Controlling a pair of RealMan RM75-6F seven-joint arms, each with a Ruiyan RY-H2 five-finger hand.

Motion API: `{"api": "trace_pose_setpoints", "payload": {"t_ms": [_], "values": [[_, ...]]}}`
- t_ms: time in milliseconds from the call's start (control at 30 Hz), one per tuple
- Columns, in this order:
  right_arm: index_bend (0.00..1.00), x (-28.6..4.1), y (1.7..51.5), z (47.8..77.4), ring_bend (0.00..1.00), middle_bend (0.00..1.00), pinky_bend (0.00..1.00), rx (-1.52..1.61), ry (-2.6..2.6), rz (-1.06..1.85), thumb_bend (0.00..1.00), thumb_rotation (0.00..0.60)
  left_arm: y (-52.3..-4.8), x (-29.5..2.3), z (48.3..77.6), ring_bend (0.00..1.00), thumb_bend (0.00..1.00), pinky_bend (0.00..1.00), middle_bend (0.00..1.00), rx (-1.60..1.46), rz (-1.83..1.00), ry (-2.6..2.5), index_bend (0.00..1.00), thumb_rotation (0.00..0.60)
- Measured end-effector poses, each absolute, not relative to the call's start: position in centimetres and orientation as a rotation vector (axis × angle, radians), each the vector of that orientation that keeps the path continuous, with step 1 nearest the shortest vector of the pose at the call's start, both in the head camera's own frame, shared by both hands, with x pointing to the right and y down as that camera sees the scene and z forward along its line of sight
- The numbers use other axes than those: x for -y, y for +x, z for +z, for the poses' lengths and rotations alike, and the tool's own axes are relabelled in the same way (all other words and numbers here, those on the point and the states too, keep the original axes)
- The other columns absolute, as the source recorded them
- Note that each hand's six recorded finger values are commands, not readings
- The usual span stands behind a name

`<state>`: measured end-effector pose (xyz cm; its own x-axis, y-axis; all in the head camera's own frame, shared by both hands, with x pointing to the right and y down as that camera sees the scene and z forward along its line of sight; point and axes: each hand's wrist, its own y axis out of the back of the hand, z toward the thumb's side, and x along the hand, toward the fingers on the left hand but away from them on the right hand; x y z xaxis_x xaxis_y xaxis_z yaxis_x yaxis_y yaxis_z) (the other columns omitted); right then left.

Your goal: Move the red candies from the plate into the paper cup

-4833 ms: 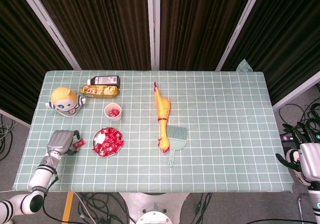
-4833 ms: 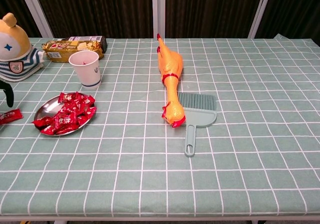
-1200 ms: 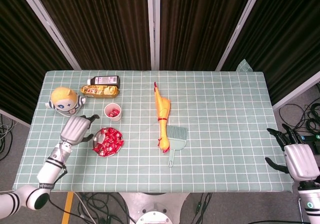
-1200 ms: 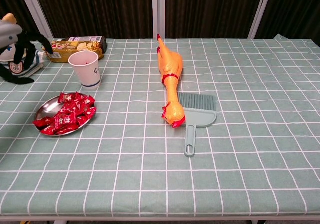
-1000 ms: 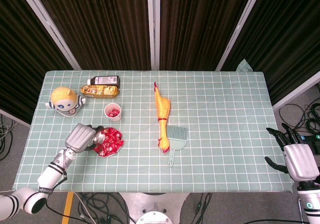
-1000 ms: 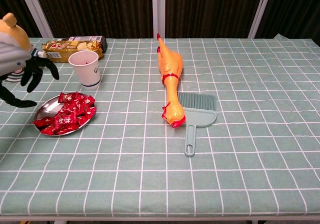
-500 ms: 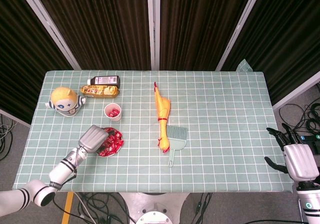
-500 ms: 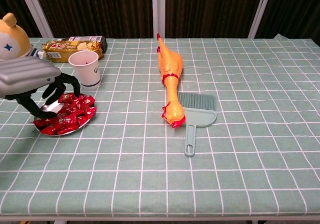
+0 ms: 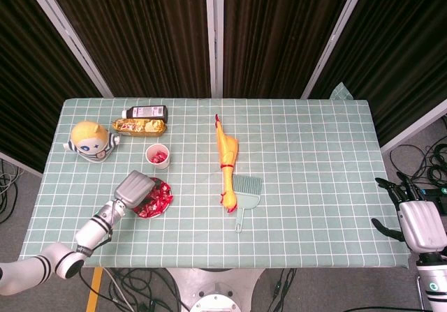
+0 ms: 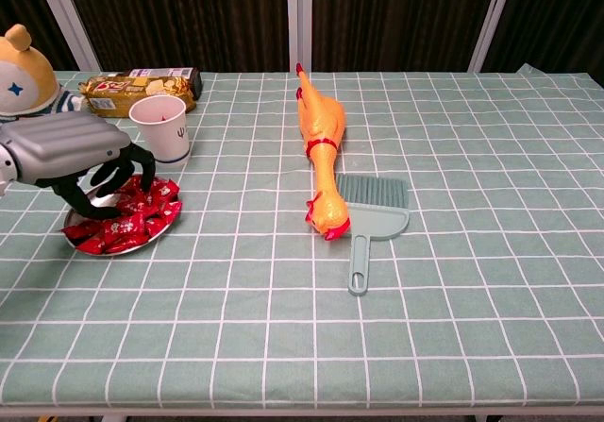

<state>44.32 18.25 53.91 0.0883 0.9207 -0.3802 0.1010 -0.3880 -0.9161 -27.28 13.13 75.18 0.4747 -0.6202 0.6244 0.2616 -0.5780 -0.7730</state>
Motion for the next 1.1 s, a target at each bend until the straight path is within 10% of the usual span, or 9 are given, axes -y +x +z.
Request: {"api": "trace_pose_setpoints", "payload": {"t_ms": [1100], "values": [[0.17, -18.0, 44.0, 54.0, 0.06, 0.27, 0.24, 1.026, -1.624, 1.387, 0.1, 0.6, -28.6, -13.5, 75.5, 0.72, 0.42, 0.95, 0.85, -0.429, -1.242, -1.916, 0.67, 0.6]]}}
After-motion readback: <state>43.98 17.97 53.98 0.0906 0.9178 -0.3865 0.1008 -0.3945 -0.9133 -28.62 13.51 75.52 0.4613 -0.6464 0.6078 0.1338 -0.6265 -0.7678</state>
